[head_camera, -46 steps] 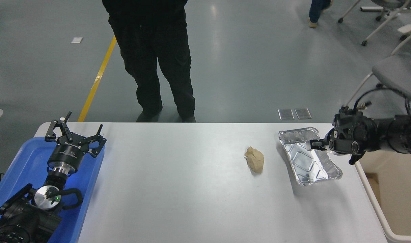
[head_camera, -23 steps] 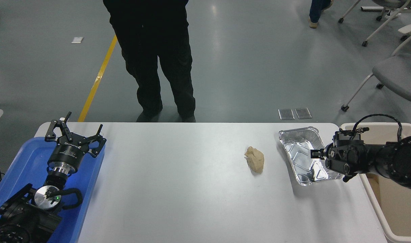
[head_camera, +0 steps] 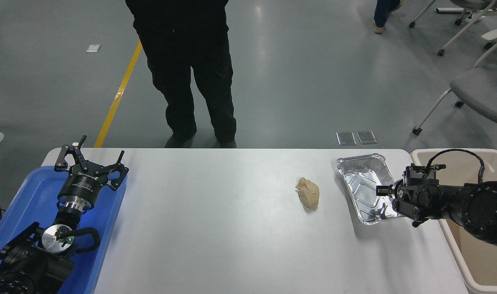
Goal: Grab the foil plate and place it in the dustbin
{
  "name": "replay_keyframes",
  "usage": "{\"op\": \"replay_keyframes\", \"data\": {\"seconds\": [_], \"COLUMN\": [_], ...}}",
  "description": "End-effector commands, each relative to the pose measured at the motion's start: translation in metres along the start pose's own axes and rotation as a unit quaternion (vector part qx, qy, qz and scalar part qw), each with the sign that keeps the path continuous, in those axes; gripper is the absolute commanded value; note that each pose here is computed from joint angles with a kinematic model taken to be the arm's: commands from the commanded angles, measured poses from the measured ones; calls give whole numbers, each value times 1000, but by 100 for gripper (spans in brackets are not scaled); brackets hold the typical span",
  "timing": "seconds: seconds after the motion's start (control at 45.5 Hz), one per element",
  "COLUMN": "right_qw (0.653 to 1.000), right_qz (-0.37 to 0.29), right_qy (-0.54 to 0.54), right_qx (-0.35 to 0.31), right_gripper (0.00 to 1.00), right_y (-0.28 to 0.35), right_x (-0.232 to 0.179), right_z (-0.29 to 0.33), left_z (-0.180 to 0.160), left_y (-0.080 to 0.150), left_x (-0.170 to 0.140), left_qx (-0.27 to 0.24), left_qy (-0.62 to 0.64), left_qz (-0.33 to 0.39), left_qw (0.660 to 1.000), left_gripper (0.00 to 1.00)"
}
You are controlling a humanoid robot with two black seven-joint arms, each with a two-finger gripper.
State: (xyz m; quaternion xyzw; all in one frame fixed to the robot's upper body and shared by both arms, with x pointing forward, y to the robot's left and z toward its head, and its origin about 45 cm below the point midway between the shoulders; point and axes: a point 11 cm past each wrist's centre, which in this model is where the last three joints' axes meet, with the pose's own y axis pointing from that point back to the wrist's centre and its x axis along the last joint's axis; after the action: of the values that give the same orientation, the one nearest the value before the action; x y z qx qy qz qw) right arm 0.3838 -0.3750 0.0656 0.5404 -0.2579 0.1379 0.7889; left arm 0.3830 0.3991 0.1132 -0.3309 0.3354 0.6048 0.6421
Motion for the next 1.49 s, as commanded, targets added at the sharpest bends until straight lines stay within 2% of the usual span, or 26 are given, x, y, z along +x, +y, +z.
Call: {"op": "replay_keyframes", "data": {"seconds": [0.0, 0.154, 0.264, 0.374, 0.418, 0.484, 0.637, 0.967, 1.165, 1.473], "right_qw": [1000, 999, 999, 992, 986, 977, 960, 958, 957, 960], "right_qz": [-12, -19, -22, -36, -49, -64, -102, -103, -91, -162], "right_qy": [-19, -26, -42, -116, -156, -202, -259, -263, -271, -202], "right_qx": [4, 9, 17, 31, 38, 38, 46, 51, 57, 105], "right_gripper": [50, 36, 30, 25, 18, 0, 0, 0, 0, 0], "right_y": [-2, -2, -1, 2, 5, 8, 18, 22, 34, 108], "right_x": [-11, -15, -16, -12, -11, -7, -10, -5, 23, 58], "right_z": [-3, -6, -10, -18, -22, -17, -14, -17, -5, -7], "left_z": [0, 0, 0, 0, 0, -1, 0, 0, 0, 0], "left_y": [0, 0, 0, 0, 0, 0, 0, 0, 0, 0], "left_x": [0, 0, 0, 0, 0, 0, 0, 0, 0, 0], "left_qx": [0, 0, 0, 0, 0, 0, 0, 0, 0, 0], "left_qy": [0, 0, 0, 0, 0, 1, 0, 0, 0, 0], "left_qz": [0, 0, 0, 0, 0, 0, 0, 0, 0, 0], "left_qw": [1000, 1000, 1000, 1000, 1000, 1000, 1000, 1000, 1000, 1000], "left_gripper": [99, 99, 99, 99, 99, 99, 99, 99, 99, 99]}}
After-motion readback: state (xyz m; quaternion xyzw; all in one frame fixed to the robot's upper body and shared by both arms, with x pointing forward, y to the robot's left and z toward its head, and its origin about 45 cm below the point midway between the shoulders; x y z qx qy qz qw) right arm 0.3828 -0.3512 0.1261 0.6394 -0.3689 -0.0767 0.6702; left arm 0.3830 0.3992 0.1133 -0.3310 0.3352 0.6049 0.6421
